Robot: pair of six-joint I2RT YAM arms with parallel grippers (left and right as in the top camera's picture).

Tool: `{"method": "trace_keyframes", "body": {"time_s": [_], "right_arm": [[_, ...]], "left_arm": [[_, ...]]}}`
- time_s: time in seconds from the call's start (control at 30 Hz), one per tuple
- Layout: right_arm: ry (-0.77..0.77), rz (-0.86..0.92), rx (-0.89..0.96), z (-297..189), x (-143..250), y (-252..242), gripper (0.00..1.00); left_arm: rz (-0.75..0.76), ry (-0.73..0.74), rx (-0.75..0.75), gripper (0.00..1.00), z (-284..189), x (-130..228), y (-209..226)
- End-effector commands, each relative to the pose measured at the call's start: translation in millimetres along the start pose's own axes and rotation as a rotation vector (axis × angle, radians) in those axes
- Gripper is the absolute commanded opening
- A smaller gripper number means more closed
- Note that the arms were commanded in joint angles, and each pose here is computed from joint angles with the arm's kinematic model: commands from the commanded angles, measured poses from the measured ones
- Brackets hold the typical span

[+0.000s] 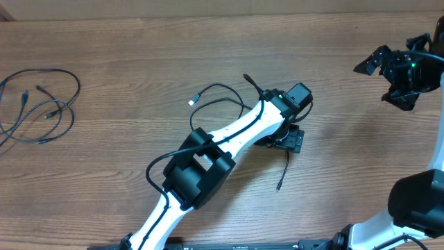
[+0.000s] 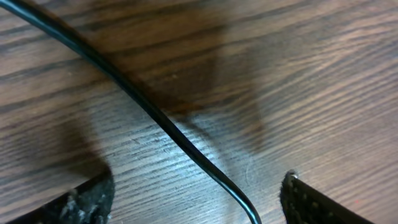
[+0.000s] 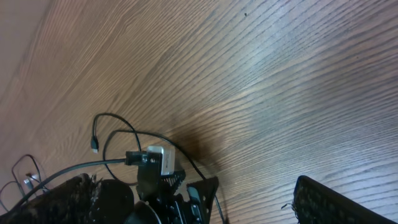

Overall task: Untangle cables
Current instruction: 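Grasp the last black cable with the left gripper, then carry the last cable to the left pile with the left gripper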

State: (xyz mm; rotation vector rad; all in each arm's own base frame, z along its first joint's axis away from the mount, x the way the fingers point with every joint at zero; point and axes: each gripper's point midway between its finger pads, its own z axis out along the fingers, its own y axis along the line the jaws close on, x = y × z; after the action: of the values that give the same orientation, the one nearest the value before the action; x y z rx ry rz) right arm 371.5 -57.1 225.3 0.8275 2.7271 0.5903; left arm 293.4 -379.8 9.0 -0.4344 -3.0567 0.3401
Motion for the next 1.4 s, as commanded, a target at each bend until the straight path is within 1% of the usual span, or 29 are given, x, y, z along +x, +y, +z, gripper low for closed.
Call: {"method": "trace_keyframes", "body": {"time_s": [0.0, 0.1, 0.2, 0.23, 0.27, 0.4, 0.5, 0.6, 0.67, 0.77, 0.83, 0.87, 0.93, 1.07, 1.1, 1.17, 1.27, 1.37], "right_arm": [[0.004, -0.023, 0.000, 2, 0, 0, 1.00], [0.003, -0.024, -0.001, 2, 0, 0, 1.00], [0.001, -0.025, -0.001, 2, 0, 0, 1.00], [0.000, -0.025, -0.001, 2, -1, 1, 1.00], [0.001, -0.025, -0.001, 2, -1, 1, 1.00], [0.000, -0.025, -0.001, 2, -1, 1, 1.00], [0.001, -0.025, -0.001, 2, -1, 1, 1.00], [0.000, -0.025, -0.001, 2, -1, 1, 1.00], [0.000, -0.025, -0.001, 2, -1, 1, 1.00], [0.001, -0.025, -0.001, 2, -1, 1, 1.00], [0.001, -0.025, -0.001, 2, -1, 1, 1.00], [0.001, -0.025, -0.002, 2, -1, 1, 1.00], [0.001, -0.025, -0.001, 2, 0, 1, 1.00], [0.004, -0.023, -0.001, 2, 0, 0, 1.00], [0.006, -0.024, -0.001, 2, 1, 1, 1.00], [0.009, -0.028, 0.000, 2, 2, 2, 1.00], [0.010, -0.037, -0.002, 4, 3, 5, 1.00], [0.009, -0.051, -0.005, 5, 3, 9, 1.00]], "left_arm": [[0.006, 0.068, -0.057, 0.78, 37, 16, 8], [0.018, 0.060, -0.073, 0.50, 38, 17, 8], [0.041, 0.034, -0.134, 0.25, 38, 14, 17], [0.042, 0.023, -0.169, 0.06, 37, 13, 23], [0.044, 0.007, -0.212, 0.04, 35, 11, 31], [0.036, -0.034, -0.376, 0.04, 20, 3, 65], [0.026, -0.052, -0.432, 0.04, -6, -5, 82], [0.009, -0.100, -0.421, 0.04, -52, -18, 93], [-0.030, -0.164, -0.388, 0.04, -87, -28, 99], [-0.110, -0.303, -0.324, 0.04, -154, -43, 116], [-0.167, -0.399, -0.296, 0.04, -201, -48, 135], [-0.208, -0.463, -0.287, 0.04, -232, -49, 152], [-0.284, -0.544, -0.302, 0.04, -270, -47, 183], [-0.504, -0.696, -0.358, 0.04, -347, -23, 270], [-0.616, -0.743, -0.381, 0.04, -375, -3, 313], [-0.728, -0.771, -0.406, 0.04, -397, 24, 351], [-0.885, -0.779, -0.454, 0.04, -419, 72, 394], [-1.004, -0.789, -0.493, 0.04, -435, 115, 418]]}}
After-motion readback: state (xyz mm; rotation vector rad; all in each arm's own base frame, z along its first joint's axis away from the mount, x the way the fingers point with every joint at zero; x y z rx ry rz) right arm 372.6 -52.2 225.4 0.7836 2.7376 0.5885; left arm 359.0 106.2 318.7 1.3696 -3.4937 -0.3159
